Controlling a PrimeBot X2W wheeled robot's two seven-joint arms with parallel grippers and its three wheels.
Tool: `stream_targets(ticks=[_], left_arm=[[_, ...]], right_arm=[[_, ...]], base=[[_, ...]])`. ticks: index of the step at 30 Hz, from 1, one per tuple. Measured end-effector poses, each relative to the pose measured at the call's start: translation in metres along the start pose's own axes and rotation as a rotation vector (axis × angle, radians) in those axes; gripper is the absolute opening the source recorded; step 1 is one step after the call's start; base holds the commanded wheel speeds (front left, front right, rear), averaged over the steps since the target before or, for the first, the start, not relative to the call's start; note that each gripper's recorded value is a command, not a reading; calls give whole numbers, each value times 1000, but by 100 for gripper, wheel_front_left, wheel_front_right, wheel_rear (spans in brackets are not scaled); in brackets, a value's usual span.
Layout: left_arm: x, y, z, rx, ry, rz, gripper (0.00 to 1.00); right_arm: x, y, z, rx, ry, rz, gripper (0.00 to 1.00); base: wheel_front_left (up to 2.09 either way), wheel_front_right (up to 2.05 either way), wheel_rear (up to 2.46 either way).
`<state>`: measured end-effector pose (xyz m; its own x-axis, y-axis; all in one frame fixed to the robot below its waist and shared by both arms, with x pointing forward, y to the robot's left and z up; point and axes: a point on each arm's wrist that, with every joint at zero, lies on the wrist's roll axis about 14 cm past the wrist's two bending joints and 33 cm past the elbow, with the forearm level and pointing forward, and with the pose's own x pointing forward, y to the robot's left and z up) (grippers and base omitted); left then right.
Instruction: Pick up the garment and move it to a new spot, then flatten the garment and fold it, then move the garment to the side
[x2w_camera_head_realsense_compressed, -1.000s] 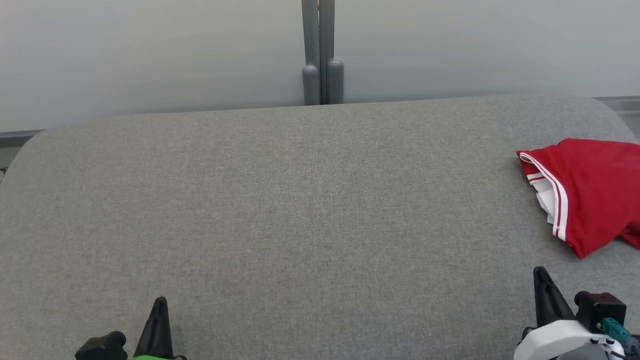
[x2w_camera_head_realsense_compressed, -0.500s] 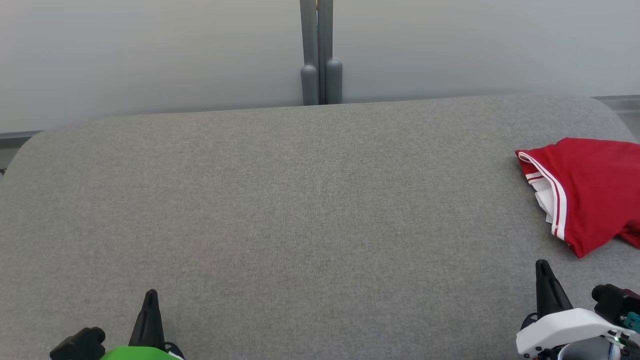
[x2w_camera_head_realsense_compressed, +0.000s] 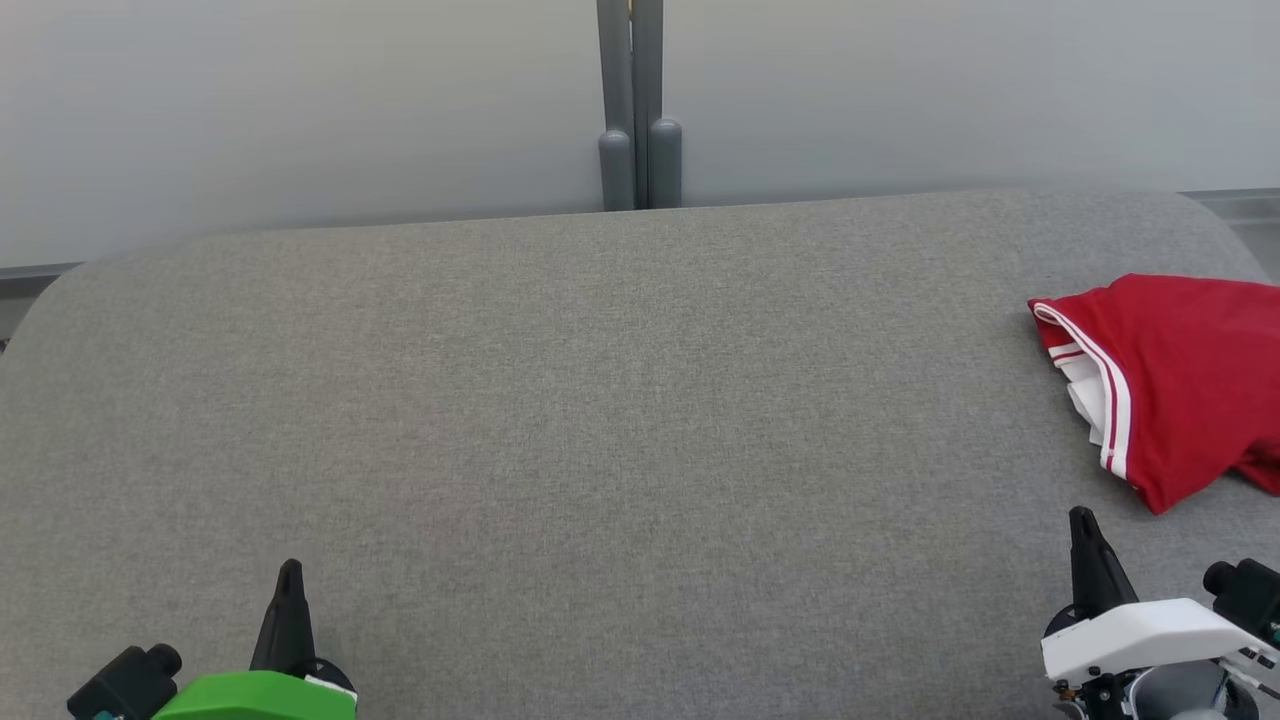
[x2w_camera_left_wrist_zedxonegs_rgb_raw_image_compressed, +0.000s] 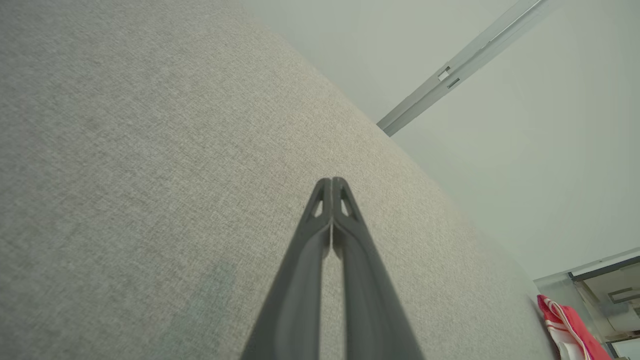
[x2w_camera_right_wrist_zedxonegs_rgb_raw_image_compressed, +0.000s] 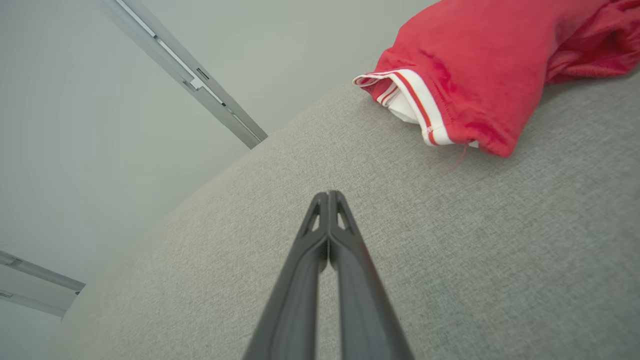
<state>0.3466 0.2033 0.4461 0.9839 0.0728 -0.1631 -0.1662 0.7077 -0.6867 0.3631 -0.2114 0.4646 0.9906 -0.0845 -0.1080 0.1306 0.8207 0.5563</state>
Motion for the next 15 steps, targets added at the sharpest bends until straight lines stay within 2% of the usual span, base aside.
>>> stream_targets(ticks=[15], left_arm=[[7,-8,8,-179,-8,-15,0]], right_arm=[[5,5,4,219,3,7,0]], base=[[0,0,0]])
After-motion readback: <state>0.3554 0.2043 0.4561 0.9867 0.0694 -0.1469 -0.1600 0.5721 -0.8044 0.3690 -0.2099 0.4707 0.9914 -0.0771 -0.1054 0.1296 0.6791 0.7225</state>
